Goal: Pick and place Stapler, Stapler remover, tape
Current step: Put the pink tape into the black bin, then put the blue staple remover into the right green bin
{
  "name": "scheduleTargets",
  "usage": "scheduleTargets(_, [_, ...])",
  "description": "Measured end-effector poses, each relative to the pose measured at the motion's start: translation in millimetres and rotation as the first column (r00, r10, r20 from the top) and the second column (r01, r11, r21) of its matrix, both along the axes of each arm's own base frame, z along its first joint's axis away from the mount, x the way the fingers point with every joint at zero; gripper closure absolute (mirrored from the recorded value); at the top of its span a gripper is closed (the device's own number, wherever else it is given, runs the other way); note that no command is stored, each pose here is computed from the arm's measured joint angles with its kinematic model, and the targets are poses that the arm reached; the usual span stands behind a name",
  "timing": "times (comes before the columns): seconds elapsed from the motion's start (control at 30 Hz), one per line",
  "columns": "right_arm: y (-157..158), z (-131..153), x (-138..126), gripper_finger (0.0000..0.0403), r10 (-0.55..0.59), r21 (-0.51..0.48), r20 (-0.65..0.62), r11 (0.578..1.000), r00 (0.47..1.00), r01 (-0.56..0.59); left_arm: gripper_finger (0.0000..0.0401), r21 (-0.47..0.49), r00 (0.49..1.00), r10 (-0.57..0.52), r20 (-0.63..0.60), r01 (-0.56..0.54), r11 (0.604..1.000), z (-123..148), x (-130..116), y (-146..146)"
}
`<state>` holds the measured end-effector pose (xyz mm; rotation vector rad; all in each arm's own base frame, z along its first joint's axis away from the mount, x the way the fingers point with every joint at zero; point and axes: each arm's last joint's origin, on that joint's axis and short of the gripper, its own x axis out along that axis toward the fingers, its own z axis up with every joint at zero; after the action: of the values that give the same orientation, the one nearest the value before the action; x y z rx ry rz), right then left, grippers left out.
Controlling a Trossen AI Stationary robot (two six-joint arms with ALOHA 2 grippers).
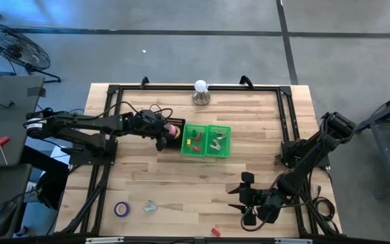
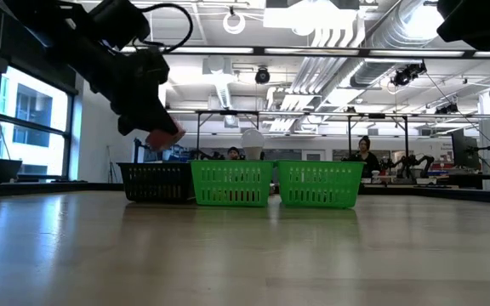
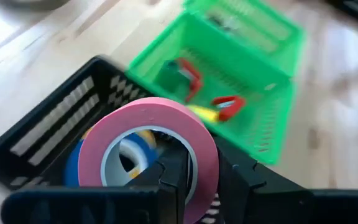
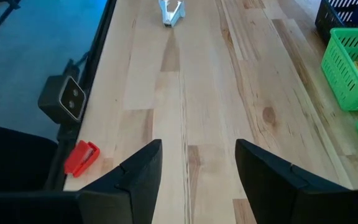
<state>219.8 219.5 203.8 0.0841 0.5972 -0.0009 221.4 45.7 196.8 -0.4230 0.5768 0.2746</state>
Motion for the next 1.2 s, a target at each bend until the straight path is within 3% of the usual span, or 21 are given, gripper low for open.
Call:
scheduleTargets(0.13, [2.6, -10.6, 2.2, 0.0208, 0.002, -0.025, -0.027, 1.0, 1.0, -0.003, 0.034, 0.006, 0.997, 0.07, -0.042, -0.07, 0.998, -3.2, -2.5, 1.4])
scheduleTargets(0.27, [5.7, -23.6, 5.1, 0.0208, 0.003, -0.052, -0.055, 0.999, 0.999, -0.006, 0.0322, -0.006, 0.998, 0.048, -0.043, -0.049, 0.999, -3.5, -2.2, -1.1])
scheduleTargets(0.67, [7.2, -29.4, 10.7, 0.0208, 0.012, -0.035, -0.057, 0.999, 0.998, -0.014, 0.0172, 0.027, 1.0, -0.005, -0.006, 0.006, 1.0, -0.1, 1.9, -10.0])
scheduleTargets(0.83, [7.4, -29.5, 10.6, 0.0208, 0.016, -0.032, -0.06, 0.999, 0.998, -0.018, 0.0131, 0.031, 1.0, -0.01, 0.0, 0.01, 0.999, 0.4, 2.3, -10.0])
scheduleTargets(1.03, [7.7, -29.6, 10.5, 0.0208, 0.024, -0.026, -0.066, 0.999, 0.998, -0.026, 0.0115, 0.026, 0.987, -0.158, 0.031, 0.157, 0.987, 2.7, 3.8, -13.6])
scheduleTargets(1.2, [7.7, -29.6, 10.5, 0.0208, 0.024, -0.026, -0.066, 0.999, 0.998, -0.026, 0.0114, -0.053, 0.923, -0.371, 0.105, 0.377, 0.925, 6.0, 5.5, -24.4])
